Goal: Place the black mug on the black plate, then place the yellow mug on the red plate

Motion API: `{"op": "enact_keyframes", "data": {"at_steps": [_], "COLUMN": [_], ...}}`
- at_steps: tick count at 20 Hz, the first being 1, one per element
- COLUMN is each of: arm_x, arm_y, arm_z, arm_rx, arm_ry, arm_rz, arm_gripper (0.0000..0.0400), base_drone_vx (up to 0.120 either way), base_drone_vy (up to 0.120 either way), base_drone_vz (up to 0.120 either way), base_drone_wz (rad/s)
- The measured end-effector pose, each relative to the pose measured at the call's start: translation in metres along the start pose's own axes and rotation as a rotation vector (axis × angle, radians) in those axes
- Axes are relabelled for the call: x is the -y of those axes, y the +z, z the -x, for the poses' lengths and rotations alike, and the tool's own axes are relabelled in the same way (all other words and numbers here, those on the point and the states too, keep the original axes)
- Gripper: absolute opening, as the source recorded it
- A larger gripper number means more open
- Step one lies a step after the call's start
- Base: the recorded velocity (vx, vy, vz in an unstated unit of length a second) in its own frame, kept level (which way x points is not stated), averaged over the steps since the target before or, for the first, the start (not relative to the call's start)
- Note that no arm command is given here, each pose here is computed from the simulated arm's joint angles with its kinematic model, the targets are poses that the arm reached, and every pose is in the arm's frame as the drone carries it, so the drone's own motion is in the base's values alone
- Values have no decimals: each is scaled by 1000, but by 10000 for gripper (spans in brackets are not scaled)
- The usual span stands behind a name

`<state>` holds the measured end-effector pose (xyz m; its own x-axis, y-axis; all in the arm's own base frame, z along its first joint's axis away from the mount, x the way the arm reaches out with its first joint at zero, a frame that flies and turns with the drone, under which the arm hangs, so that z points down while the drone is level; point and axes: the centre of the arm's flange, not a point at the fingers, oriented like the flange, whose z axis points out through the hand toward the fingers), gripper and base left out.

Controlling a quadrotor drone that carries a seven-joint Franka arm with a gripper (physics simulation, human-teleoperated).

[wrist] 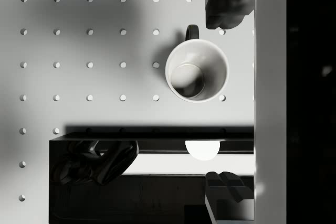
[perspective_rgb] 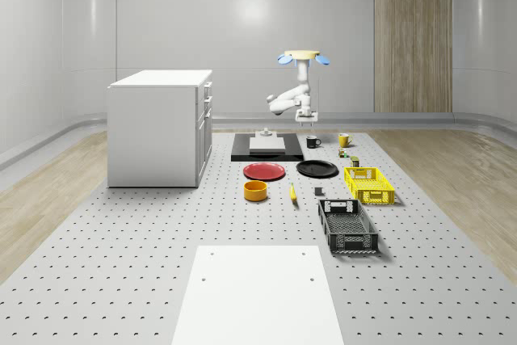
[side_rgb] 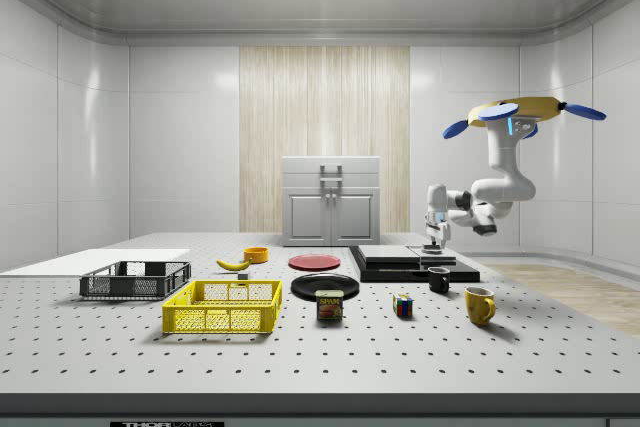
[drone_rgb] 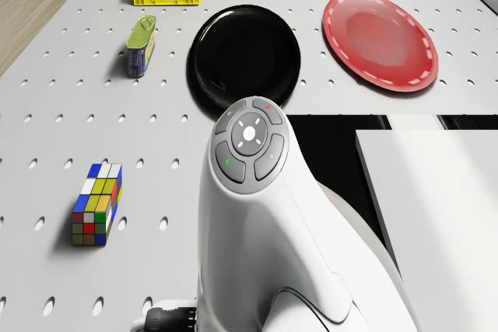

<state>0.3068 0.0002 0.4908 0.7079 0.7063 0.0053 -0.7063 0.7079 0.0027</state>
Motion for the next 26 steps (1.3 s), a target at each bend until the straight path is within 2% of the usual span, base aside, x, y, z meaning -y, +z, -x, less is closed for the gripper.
{"op": "enact_keyframes", "data": {"at_steps": [4,13,26], "arm_x": [0,0,0], "arm_y": [0,0,27], "arm_z": [0,0,0], "arm_rx": [-2,-3,-3], "arm_ry": [0,0,1], "arm_rz": [1,3,3], "arm_gripper": [400,400,400], "base_drone_vx": [100,0,0], "base_drone_vy": [0,0,0], "base_drone_vz": [-120,-120,-3], "base_drone_wz": [0,0,0]}}
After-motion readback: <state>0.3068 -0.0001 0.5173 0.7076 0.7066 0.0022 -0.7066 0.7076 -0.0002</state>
